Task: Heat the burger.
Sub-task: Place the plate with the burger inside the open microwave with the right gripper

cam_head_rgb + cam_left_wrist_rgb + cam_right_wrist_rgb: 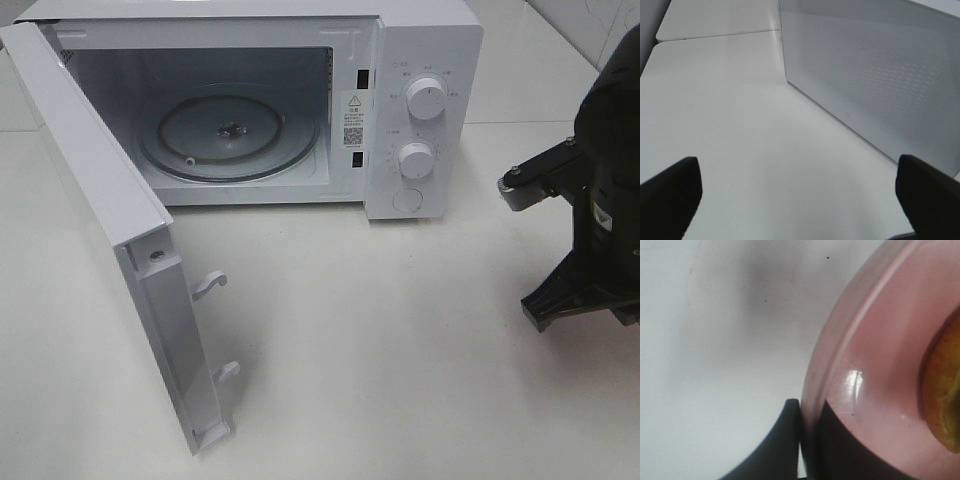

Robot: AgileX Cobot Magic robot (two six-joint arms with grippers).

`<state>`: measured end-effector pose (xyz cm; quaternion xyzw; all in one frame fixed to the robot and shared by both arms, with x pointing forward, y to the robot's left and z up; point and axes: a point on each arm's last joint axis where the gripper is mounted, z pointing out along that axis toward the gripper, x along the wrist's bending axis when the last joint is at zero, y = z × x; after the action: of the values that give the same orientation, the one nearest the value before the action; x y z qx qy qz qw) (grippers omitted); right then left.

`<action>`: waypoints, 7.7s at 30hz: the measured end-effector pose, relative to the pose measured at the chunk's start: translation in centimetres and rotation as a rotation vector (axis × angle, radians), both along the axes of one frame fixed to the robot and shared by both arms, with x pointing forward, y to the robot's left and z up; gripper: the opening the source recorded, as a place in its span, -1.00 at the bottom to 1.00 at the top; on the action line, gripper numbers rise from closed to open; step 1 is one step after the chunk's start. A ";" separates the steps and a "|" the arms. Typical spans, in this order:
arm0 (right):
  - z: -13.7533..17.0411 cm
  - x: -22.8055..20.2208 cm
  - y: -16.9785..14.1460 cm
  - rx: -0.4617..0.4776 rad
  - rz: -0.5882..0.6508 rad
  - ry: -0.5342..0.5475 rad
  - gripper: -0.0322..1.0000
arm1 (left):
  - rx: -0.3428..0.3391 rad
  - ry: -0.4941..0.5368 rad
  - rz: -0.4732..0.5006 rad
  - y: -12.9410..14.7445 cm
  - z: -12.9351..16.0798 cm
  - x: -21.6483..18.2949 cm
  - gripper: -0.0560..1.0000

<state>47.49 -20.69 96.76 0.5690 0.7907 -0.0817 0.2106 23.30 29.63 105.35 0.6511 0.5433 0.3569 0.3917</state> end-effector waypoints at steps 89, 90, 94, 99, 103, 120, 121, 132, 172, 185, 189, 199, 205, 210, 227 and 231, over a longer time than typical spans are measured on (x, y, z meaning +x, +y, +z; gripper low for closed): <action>0.5 -4.7 7.2 -0.197 1.230 0.043 -0.81 | 0.000 0.000 0.000 0.0 0.0 0.0 0.95; 0.5 -4.7 7.3 -0.196 1.246 0.040 -0.81 | 0.000 0.000 0.000 0.0 0.0 0.0 0.95; 0.5 -4.7 7.7 -0.186 1.318 0.024 -0.81 | 0.000 0.000 0.000 0.0 0.0 0.0 0.95; 0.5 -4.7 8.4 -0.198 1.455 -0.011 -0.81 | 0.000 0.000 0.000 0.0 0.0 0.0 0.95; 0.9 -4.4 9.3 -0.226 1.600 -0.096 -0.81 | 0.000 0.000 0.000 0.0 0.0 0.0 0.95; 1.0 -3.1 8.7 -0.270 1.755 -0.123 -0.81 | 0.000 0.000 0.000 0.0 0.0 0.0 0.95; 0.9 -2.8 8.3 -0.268 1.771 -0.104 -0.81 | 0.000 0.000 0.000 0.0 0.0 0.0 0.95; 0.6 -2.8 7.8 -0.212 1.954 -0.066 -0.81 | 0.000 0.000 0.000 0.0 0.0 0.0 0.95; 0.5 5.6 13.0 -0.213 1.945 -0.184 -0.81 | 0.000 0.000 0.000 0.0 0.0 0.0 0.95; -0.6 8.2 15.0 -0.219 1.928 -0.183 -0.81 | 0.000 0.000 0.000 0.0 0.0 0.0 0.95; -0.8 9.1 15.6 -0.227 1.905 -0.191 -0.81 | 0.000 0.000 0.000 0.0 0.0 0.0 0.95; -1.6 11.0 16.9 -0.232 1.871 -0.203 -0.81 | 0.000 0.000 0.000 0.0 0.0 0.0 0.95; -2.2 12.4 17.8 -0.241 1.829 -0.202 -0.81 | 0.000 0.000 0.000 0.0 0.0 0.0 0.95; -2.4 13.7 18.5 -0.258 1.791 -0.189 -0.81 | 0.001 0.000 0.001 0.0 0.0 0.0 0.95; -3.9 17.5 20.7 -0.215 1.654 -0.183 -0.81 | 0.002 0.000 0.002 0.0 0.0 0.0 0.95; -4.2 18.1 21.2 -0.207 1.633 -0.199 -0.81 | 0.002 0.000 0.002 0.0 0.0 0.0 0.95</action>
<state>65.62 0.49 92.60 -0.2019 0.9212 0.0751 0.3239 23.30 29.65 105.35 0.6511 0.5434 0.3579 0.3907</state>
